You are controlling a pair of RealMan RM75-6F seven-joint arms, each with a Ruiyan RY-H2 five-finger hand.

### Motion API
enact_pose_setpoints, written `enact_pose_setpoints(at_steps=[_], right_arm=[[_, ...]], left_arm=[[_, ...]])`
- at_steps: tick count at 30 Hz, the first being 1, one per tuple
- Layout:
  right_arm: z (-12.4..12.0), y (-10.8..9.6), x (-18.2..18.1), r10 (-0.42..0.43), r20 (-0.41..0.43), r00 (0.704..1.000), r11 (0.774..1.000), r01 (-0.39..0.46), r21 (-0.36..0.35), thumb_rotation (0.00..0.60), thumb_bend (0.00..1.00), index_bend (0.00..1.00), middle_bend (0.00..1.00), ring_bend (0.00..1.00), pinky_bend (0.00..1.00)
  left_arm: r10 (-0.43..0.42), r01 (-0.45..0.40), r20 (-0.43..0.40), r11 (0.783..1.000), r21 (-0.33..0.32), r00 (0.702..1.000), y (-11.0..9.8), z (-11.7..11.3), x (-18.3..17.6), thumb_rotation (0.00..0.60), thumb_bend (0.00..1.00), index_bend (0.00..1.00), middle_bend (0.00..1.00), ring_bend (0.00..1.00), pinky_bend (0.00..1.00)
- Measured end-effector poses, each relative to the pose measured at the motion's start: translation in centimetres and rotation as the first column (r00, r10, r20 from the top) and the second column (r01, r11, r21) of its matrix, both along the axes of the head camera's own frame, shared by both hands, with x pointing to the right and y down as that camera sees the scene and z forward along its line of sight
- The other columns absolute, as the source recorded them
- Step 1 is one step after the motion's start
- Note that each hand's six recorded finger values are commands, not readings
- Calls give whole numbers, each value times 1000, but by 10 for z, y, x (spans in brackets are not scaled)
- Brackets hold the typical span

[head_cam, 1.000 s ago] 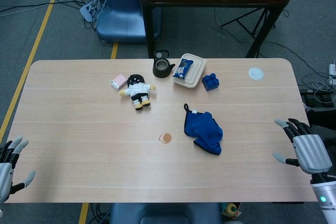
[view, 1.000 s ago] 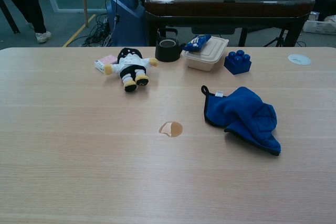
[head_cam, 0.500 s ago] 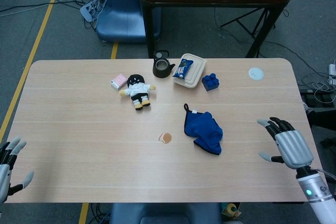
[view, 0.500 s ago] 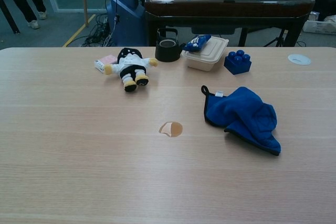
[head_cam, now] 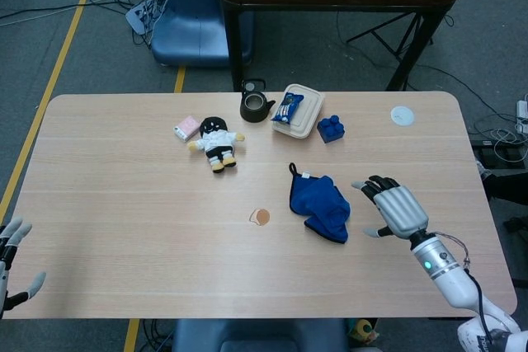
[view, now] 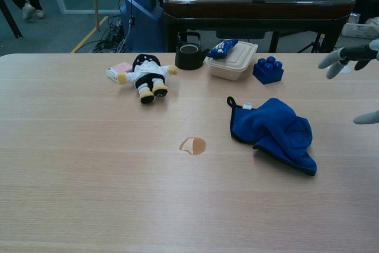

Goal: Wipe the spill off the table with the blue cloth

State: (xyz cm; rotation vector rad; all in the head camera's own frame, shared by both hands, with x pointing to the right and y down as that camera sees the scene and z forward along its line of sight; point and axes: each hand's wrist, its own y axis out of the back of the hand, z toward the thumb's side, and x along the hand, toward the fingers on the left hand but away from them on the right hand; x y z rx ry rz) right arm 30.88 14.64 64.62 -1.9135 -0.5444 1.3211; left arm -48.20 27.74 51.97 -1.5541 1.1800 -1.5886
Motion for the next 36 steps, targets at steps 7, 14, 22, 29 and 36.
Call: enact_pose_setpoints(at_steps=[7, 14, 22, 29, 36], right_arm=[[43, -7, -21, -23, -36, 999, 998, 20, -67, 600, 7, 140, 172, 79, 195], [74, -11, -37, -42, -62, 997, 994, 35, -102, 600, 0, 108, 126, 38, 161], [97, -12, -58, -82, -65, 995, 989, 73, -127, 600, 0, 108, 124, 36, 157], [114, -9, -71, -144, -99, 985, 982, 130, -140, 600, 194, 349, 345, 200, 217], [123, -16, -74, -162, -131, 978, 984, 149, -100, 600, 476, 722, 599, 499, 626]], left_arm=[[-8, 8, 8, 1000, -3, 1000, 0, 0, -4, 600, 246, 124, 60, 42, 68], [-8, 8, 12, 1000, -7, 1000, -1, 1, -5, 600, 246, 124, 60, 42, 68], [-10, 10, 18, 1000, -9, 1000, -2, 2, -6, 600, 246, 123, 60, 42, 68], [-18, 18, 25, 1000, -11, 1000, -1, 2, -8, 600, 246, 124, 60, 42, 68], [-29, 29, 33, 1000, -12, 999, 2, 0, -12, 600, 246, 124, 60, 42, 68]])
